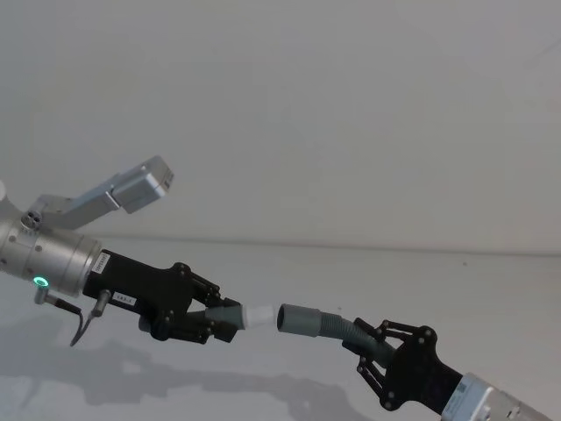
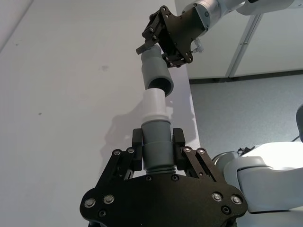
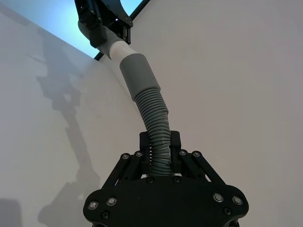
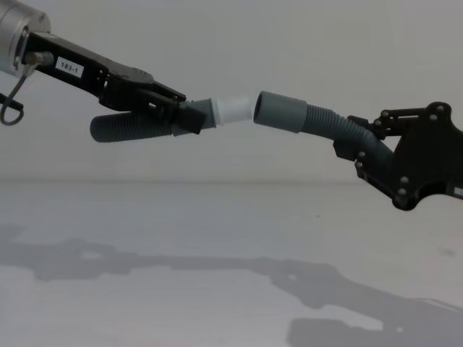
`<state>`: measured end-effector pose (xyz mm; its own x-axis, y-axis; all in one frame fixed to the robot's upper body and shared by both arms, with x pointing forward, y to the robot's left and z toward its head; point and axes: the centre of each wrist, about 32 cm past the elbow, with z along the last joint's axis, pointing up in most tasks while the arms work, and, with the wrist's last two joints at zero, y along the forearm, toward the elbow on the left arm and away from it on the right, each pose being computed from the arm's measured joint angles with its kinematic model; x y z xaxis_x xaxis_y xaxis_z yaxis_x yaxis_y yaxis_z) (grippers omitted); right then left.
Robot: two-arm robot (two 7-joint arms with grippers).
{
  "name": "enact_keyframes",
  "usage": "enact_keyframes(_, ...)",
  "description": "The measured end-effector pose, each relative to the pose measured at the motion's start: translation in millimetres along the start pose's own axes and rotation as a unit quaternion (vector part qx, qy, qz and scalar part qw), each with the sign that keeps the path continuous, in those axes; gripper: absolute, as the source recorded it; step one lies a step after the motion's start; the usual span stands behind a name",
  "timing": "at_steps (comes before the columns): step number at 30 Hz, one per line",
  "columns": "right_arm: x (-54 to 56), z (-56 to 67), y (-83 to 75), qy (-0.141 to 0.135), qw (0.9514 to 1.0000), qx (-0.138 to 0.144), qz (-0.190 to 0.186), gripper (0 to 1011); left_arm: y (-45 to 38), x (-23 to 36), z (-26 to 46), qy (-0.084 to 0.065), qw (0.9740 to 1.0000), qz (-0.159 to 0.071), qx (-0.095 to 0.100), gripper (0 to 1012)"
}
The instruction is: Use both hands to pick up one end of the pipe from the table, align the ends, and insert them.
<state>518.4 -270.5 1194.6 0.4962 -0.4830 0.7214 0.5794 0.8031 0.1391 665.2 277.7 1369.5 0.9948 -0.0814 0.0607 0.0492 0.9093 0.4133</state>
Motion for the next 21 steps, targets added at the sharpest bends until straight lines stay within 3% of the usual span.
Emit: enact_keyframes(21, -0.7, -1.2, 0.5, -0.003, 0.9999, -0.010, 0.002, 215, -0.5, -0.7, 3.1, 0.003, 1.0000, -0.005, 0.008, 340)
